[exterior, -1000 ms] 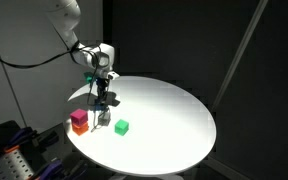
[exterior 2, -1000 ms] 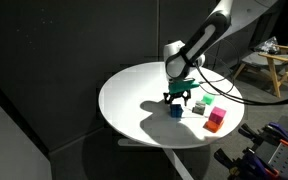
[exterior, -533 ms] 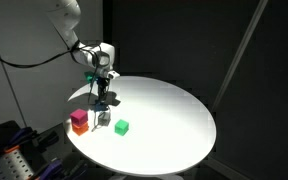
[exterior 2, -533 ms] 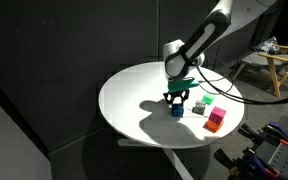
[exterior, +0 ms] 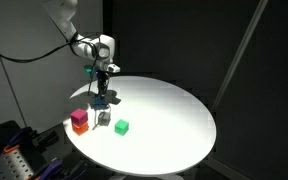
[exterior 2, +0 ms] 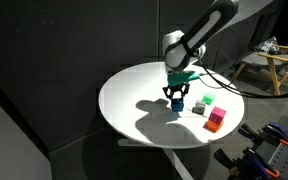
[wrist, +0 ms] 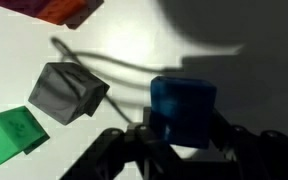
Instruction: Pick up the blue block and put it on top of the gray block
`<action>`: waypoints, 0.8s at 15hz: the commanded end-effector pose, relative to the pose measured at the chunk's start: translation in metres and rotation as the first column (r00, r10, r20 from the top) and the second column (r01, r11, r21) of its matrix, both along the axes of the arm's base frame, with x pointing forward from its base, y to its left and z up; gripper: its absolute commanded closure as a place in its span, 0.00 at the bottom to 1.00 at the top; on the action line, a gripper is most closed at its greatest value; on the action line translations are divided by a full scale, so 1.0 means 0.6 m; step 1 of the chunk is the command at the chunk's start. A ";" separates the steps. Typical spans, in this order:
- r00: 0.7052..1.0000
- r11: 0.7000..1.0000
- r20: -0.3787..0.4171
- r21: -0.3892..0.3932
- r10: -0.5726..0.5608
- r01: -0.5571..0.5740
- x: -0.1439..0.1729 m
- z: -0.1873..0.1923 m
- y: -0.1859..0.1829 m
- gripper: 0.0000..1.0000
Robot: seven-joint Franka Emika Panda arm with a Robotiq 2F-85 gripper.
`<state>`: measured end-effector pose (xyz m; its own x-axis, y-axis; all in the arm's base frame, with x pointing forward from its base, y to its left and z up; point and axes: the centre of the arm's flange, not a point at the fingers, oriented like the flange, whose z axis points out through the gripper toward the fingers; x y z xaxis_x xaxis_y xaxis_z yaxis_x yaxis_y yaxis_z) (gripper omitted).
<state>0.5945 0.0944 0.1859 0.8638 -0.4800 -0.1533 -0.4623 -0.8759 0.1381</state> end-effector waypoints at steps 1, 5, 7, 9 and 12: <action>0.999 0.999 -0.004 -0.019 0.037 -0.037 -0.022 0.058 0.000 0.69; 0.997 0.996 -0.004 -0.040 0.075 -0.075 -0.042 0.107 -0.003 0.69; 0.996 0.994 -0.002 -0.050 0.094 -0.094 -0.055 0.129 -0.003 0.69; 0.994 0.993 0.001 -0.057 0.108 -0.108 -0.067 0.146 -0.002 0.69; 0.991 0.989 -0.004 -0.071 0.132 -0.132 -0.086 0.163 0.000 0.69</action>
<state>0.5635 0.0960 0.2647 0.9073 -0.4016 -0.1242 -0.3761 -0.9075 0.1871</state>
